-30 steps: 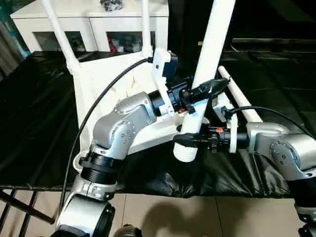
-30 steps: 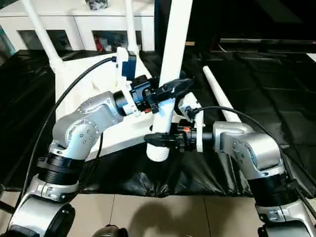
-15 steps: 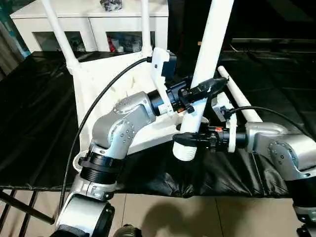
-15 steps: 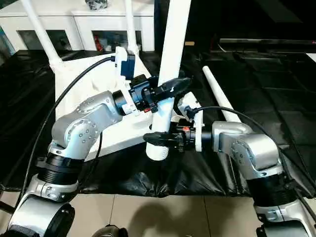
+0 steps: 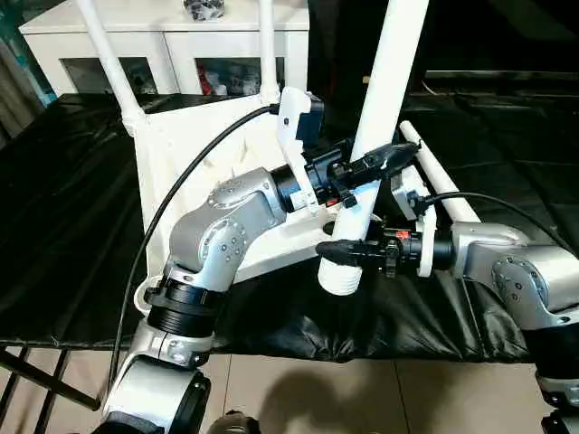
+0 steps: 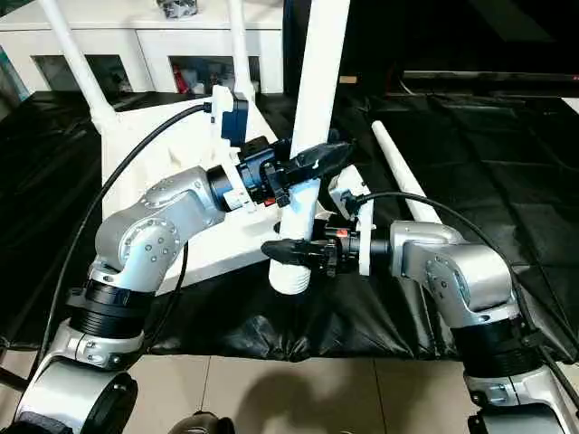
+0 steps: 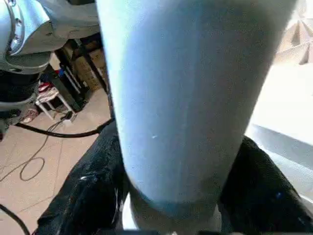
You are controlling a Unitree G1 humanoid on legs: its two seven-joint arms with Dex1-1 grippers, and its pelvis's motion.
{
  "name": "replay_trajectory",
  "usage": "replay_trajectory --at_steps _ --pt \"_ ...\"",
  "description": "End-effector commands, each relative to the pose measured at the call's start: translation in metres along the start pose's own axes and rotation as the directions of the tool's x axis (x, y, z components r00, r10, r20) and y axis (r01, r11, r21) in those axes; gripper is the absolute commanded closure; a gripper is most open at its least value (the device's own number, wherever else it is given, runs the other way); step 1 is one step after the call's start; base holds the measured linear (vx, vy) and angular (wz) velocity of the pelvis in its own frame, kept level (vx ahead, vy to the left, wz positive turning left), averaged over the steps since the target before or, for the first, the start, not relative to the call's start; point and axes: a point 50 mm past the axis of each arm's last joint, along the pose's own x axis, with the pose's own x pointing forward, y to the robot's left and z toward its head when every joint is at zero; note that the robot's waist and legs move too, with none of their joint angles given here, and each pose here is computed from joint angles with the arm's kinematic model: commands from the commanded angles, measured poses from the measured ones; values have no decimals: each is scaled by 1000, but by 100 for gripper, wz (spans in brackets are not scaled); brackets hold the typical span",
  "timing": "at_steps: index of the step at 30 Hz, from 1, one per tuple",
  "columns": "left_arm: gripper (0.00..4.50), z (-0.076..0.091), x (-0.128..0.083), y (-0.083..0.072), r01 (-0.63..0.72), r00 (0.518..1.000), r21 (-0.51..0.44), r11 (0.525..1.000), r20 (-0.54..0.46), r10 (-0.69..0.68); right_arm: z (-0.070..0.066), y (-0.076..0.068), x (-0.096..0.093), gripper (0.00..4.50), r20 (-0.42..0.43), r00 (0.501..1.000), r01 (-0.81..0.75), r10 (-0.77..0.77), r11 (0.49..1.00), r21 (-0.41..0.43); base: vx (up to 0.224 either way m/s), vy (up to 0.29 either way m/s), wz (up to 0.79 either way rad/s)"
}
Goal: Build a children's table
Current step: Insert table leg to table base
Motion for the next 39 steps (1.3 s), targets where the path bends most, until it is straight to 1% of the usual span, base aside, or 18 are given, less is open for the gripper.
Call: replay_trajectory --at_steps 1,2,6,8,10,18,21,22,23,25,27,28,31,33,34,37,38,39 --pt "266 7 2 -4 23 1000 27 999 7 -23 2 4 0 182 -3 1000 -26 26 1000 -8 0 0 0" --pt "266 6 2 -4 24 1000 25 999 7 -24 1 5 0 199 -5 999 -31 31 1000 -5 0 0 0" --pt "266 6 3 -4 25 1000 24 999 6 -25 0 5 1 219 -7 999 -36 36 999 -1 0 0 0" --pt "266 6 3 -4 26 1000 24 999 6 -26 0 5 1 243 -8 999 -39 39 999 1 0 0 0" --pt "266 6 3 -4 26 1000 24 999 5 -26 0 5 1 253 -9 999 -40 40 999 1 0 0 0" --pt "266 6 2 -4 28 1000 25 999 1 -28 -1 5 1 260 -5 999 -41 41 999 4 0 0 0" --pt "266 5 2 -4 11 1000 40 999 1 -11 -1 5 1 260 -4 999 -40 40 999 4 0 0 0" --pt "210 4 2 -4 10 1000 33 999 1 -10 -1 5 1 260 -4 999 -38 38 999 4 0 0 0" --pt "196 4 2 -4 19 1000 17 1000 2 -19 -1 5 1 260 -3 999 -38 38 999 4 0 0 0" --pt "196 5 1 -5 23 1000 -9 1000 14 -23 -2 5 1 260 0 999 -34 34 999 3 0 0 0" --pt "153 8 1 0 -31 998 49 998 51 29 -2 4 1 261 12 1000 -27 27 1000 1 0 0 0" --pt "151 9 1 2 -54 996 64 997 68 49 -1 4 1 261 15 1000 -26 26 1000 0 0 0 0" --pt "151 12 0 0 -31 995 87 996 95 23 0 5 2 261 30 999 -21 21 1000 -1 0 0 0" --pt "151 23 1 -2 -28 984 68 997 179 15 1 4 2 261 44 999 -14 14 1000 -10 0 0 0" --pt "151 30 2 -1 -49 972 68 996 231 32 2 3 1 261 53 999 -7 8 1000 -11 0 0 0" --pt "151 48 1 3 -98 938 75 992 340 67 4 1 0 261 81 997 11 -10 1000 -15 0 0 0" --pt "151 59 0 8 -137 909 49 989 403 106 5 0 0 261 108 994 25 -23 1000 -19 0 0 0" --pt "151 60 0 8 -140 907 47 989 407 109 5 0 0 261 110 994 26 -24 999 -19 0 0 0"
